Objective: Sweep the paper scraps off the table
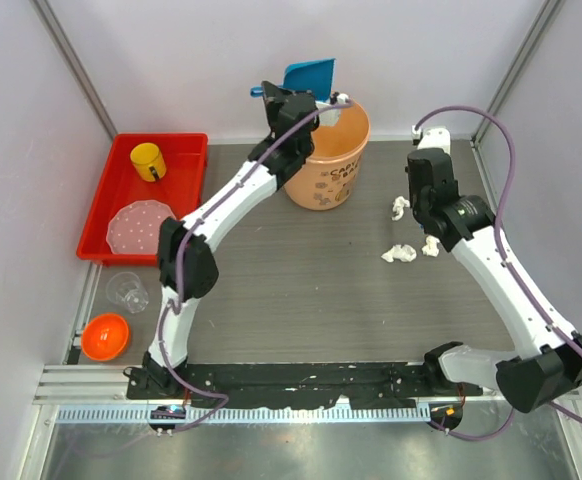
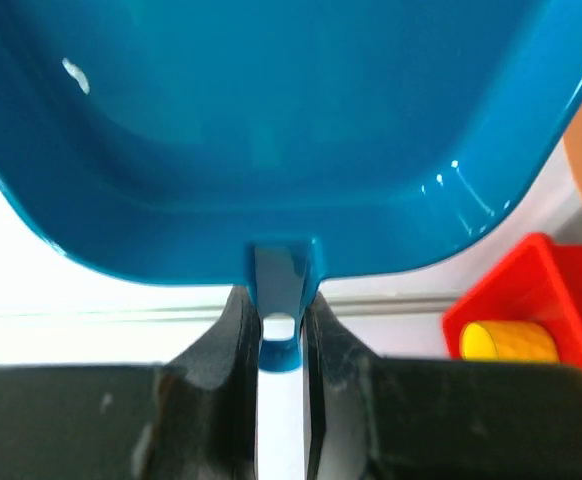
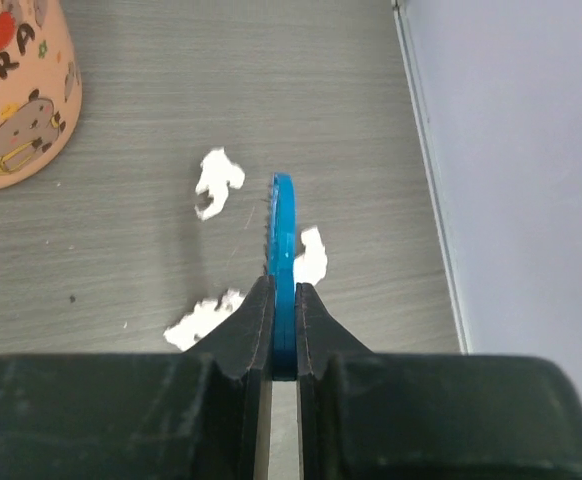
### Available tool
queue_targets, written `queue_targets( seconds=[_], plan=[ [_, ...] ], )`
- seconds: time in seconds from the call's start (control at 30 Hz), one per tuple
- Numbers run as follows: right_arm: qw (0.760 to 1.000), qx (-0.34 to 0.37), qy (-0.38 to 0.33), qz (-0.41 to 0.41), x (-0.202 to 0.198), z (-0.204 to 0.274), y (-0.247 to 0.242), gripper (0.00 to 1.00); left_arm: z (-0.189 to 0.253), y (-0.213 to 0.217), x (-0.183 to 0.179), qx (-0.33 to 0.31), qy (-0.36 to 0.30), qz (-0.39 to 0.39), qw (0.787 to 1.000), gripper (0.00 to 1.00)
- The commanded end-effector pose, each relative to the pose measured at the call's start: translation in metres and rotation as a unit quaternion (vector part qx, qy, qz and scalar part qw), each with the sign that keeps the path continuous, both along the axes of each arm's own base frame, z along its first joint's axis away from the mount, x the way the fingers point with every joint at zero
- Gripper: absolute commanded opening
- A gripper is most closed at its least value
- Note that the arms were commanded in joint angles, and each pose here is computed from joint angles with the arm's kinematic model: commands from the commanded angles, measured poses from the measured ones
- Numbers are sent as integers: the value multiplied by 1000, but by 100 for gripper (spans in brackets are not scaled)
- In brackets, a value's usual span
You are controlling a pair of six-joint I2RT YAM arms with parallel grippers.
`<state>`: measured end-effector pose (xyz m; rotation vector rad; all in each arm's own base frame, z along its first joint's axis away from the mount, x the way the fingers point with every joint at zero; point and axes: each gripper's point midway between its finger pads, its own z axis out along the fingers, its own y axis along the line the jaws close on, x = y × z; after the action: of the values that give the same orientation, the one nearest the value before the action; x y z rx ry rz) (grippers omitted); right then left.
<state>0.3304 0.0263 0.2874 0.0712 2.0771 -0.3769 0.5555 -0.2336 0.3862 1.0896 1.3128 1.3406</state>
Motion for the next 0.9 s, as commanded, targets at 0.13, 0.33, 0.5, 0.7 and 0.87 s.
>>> queue_targets(
  seconds=[0.13, 0.33, 0.5, 0.7, 0.87],
  plan=[
    [932, -274, -155, 178, 96, 51, 8, 1, 15, 78, -112, -280, 152, -27, 947, 0],
    [816, -419, -42, 395, 139, -38, 40, 1, -80, 127, -179, -339, 305, -2, 890, 0],
    [759, -409, 3, 507, 133, -94, 61, 1, -153, 161, -221, -353, 383, 43, 852, 0],
    [661, -397, 127, 624, 76, -164, 85, 1, -190, 173, -236, -370, 409, 67, 831, 0],
    [665, -403, 177, 603, 12, -158, 80, 1, -207, 169, -241, -376, 434, 65, 816, 0]
  ],
)
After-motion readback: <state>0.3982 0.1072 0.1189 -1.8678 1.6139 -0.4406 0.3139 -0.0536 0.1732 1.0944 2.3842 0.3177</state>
